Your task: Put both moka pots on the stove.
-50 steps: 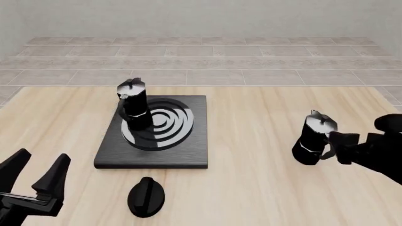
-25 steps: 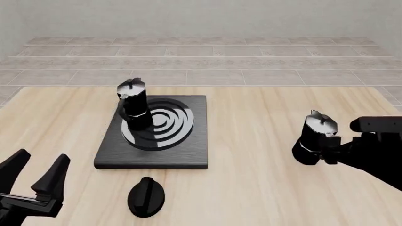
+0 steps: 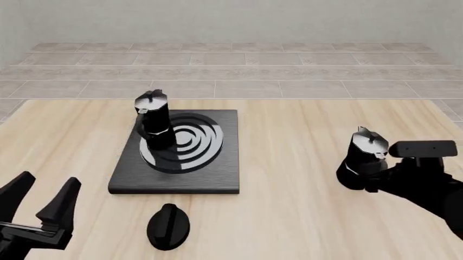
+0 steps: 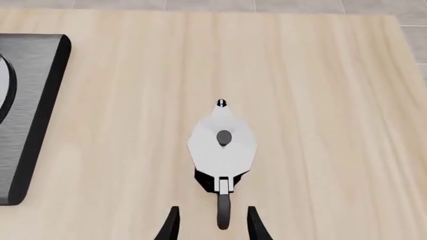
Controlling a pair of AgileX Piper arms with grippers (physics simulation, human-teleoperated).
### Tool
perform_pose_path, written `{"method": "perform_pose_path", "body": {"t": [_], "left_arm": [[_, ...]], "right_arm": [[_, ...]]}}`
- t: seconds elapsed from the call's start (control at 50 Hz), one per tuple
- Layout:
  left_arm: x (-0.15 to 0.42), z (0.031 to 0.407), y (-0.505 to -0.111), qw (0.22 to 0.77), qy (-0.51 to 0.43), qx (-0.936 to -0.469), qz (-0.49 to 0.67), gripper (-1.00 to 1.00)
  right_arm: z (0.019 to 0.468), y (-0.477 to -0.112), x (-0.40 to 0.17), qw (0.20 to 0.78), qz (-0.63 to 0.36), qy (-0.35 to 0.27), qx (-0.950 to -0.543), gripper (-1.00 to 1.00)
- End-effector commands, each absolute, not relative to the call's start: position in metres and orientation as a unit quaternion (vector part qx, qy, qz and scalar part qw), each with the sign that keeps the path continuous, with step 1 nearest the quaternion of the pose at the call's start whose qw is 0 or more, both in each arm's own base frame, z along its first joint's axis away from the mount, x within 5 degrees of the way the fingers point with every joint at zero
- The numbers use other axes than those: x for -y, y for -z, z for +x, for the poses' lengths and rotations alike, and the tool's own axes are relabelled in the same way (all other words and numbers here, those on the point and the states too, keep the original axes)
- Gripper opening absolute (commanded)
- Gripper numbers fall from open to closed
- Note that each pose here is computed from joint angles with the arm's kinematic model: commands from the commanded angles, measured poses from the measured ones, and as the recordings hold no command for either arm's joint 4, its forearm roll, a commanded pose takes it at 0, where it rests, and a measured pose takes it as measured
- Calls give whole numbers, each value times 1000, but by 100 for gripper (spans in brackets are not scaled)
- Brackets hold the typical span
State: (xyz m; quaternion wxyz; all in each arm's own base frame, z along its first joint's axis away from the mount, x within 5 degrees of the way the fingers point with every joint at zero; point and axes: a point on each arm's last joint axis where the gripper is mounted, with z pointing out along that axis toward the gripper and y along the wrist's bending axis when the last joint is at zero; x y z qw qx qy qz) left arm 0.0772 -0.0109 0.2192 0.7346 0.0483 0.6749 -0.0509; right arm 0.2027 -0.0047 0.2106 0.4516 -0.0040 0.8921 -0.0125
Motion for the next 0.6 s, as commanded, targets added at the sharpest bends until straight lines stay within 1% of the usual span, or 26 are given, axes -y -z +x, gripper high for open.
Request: {"method": "perform_pose_path", "body": {"t": [0.02, 0.28, 0.6], "left_arm": [[11, 78, -219, 734, 51, -675, 48, 100], [11, 78, -219, 734, 51, -675, 48, 100], [11, 78, -219, 734, 51, -675, 48, 100]], "right_arm": [[211, -196, 6, 442, -3, 13, -897, 100], [222, -180, 6, 435, -1, 12, -900, 100], [227, -175, 7, 433, 2, 13, -901, 100]]}}
